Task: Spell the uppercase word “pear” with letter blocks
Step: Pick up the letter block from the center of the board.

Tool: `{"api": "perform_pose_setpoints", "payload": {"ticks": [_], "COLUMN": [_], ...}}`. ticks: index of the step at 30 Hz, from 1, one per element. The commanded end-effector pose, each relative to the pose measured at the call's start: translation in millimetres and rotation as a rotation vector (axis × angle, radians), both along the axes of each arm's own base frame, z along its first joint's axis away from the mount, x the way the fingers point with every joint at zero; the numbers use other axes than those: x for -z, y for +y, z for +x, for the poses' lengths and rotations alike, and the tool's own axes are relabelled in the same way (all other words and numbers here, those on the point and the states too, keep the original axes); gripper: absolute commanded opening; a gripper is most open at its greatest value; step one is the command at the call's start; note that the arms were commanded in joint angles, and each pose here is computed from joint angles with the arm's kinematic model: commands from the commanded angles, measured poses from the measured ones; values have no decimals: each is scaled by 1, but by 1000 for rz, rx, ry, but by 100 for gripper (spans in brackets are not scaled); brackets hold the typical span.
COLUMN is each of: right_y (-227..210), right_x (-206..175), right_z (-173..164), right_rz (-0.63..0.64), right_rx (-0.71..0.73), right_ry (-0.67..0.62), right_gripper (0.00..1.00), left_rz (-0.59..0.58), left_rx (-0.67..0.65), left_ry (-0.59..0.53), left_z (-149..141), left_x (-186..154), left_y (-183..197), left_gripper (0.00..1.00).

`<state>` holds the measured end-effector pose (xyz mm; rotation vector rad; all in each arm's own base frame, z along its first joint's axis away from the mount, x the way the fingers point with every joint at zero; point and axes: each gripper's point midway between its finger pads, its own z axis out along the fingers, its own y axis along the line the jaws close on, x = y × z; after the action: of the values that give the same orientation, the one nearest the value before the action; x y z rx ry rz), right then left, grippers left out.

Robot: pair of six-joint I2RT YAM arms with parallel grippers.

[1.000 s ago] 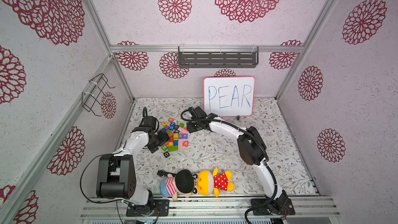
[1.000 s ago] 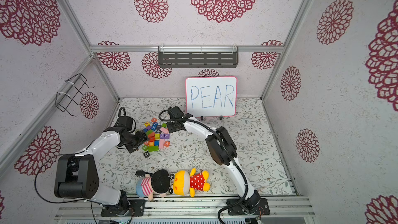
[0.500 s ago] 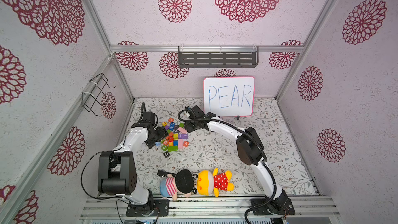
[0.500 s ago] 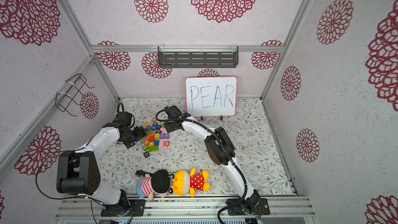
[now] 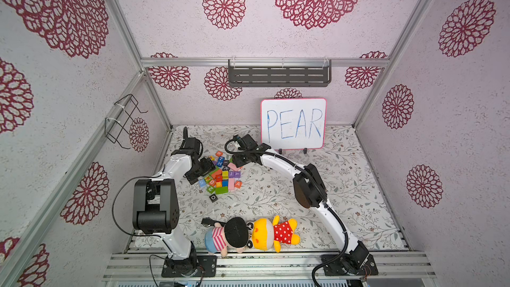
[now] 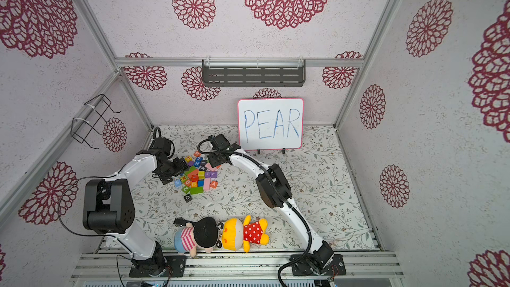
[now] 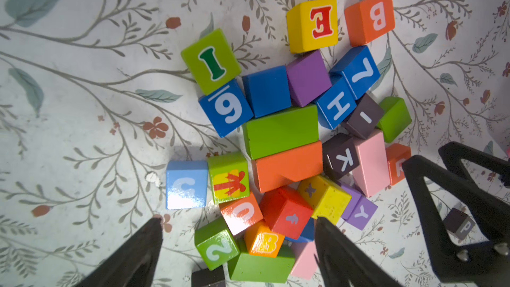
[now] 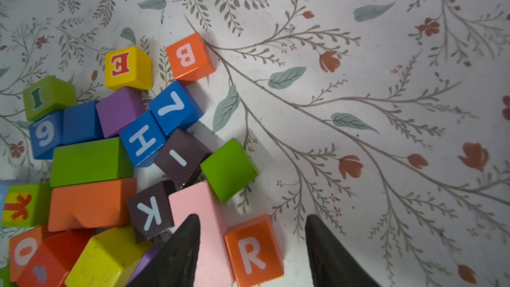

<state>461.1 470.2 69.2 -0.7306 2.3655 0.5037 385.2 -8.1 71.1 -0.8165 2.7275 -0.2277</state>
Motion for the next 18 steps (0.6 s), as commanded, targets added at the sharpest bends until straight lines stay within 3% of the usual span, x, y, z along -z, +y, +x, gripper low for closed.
{"api": "perform_pose_setpoints", "payload": {"ticks": [1,8,15,18], "right_y": [21,19,0,-9], "right_x": [-40,-53,-68,-68], "right_z": [13,5,-10,-11], "right_rz": [133,150,123,104], "right_rx": [-17,-43,-91,-90], "right_ry": [-78,-67,-107,-109], "right_gripper": [63,66,98,99], "left_rz": [36,98,166,174], "left_rx": [-12,-87,-120,-117], "left_ry": [-35,28,62,58], "left_z": [24,75,105,112], "left_x": [-12,-3,4,8], "left_y": [11,33,35,29], "left_gripper": [88,73,67,67]}}
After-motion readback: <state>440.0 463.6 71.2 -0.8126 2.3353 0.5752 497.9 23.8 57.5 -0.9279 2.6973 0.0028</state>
